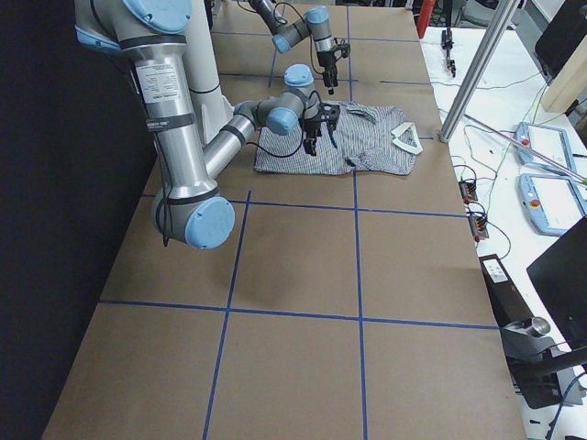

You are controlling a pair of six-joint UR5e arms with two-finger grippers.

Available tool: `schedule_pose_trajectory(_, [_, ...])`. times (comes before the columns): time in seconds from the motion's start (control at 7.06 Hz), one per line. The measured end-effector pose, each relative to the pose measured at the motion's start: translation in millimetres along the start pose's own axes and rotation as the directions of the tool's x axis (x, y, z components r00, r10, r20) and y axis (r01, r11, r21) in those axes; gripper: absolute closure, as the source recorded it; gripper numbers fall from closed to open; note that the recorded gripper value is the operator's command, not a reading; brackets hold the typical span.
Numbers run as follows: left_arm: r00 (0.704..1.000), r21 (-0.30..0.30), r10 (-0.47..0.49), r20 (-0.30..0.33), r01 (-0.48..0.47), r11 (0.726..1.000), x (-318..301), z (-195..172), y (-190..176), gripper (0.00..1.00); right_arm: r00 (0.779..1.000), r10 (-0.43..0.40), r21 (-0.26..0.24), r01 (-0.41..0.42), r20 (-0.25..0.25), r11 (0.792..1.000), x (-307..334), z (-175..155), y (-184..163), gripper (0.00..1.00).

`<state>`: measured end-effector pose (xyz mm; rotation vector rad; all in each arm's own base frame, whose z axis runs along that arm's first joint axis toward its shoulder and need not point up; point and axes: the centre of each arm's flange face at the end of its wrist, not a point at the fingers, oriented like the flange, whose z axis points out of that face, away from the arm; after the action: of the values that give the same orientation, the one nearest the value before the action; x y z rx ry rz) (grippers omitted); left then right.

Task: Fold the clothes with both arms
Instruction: 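Move both grippers down to the shirt hem nearest the robot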

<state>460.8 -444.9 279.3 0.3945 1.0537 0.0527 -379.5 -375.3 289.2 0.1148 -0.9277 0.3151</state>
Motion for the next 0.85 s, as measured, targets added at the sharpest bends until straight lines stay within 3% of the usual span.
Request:
schedule_pose_trajectory(0.14, [0.999, -0.038, -0.031, -0.014, 0.03, 0.999, -6.2, -13.7, 45.4, 0.26, 0.999, 0.032, -0.006, -0.032, -0.008, 0.999, 2.0, -3.1, 51.3, 0.17])
schedule_pose_trajectory(0.43, [0.991, -0.087, -0.132, 0.007, 0.132, 0.987, -12.2, -27.6, 128.0, 0.32, 0.997, 0.051, -0.015, -0.051, -0.054, 0.999, 8.6, -7.0, 110.5, 0.16])
schedule_pose_trajectory(0.85, [0.98, -0.113, -0.18, 0.081, 0.188, 0.976, -25.4, -17.8, 190.8, 0.35, 0.997, 0.035, -0.001, -0.036, -0.075, 0.999, 9.9, 1.1, 134.6, 0.14])
